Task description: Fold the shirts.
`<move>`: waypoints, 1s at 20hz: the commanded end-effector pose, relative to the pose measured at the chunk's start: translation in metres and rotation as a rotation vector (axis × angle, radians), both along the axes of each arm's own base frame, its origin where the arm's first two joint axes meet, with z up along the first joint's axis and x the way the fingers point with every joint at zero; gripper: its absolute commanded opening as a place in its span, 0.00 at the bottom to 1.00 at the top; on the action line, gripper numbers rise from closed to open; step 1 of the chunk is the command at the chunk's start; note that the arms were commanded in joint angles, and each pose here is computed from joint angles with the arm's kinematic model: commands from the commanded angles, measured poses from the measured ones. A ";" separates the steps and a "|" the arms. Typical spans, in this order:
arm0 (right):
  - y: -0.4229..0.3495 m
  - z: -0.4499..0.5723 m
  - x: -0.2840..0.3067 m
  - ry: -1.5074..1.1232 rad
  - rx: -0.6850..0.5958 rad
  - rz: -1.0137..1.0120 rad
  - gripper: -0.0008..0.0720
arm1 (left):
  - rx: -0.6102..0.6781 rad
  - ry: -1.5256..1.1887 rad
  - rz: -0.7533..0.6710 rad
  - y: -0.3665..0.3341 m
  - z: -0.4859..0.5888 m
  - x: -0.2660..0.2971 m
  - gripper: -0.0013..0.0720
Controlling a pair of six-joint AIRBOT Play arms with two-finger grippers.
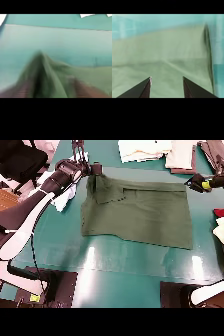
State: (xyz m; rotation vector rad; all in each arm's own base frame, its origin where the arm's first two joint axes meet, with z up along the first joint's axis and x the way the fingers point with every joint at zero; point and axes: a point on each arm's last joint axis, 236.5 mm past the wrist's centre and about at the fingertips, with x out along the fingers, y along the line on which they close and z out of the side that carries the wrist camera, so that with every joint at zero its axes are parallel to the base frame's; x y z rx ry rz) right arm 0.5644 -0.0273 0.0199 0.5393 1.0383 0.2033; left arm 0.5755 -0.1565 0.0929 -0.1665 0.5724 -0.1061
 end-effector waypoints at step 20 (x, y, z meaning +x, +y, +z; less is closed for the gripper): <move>-0.056 -0.011 -0.223 0.123 0.221 -0.136 0.65 | -0.626 0.751 -0.270 0.038 -0.135 -0.288 0.86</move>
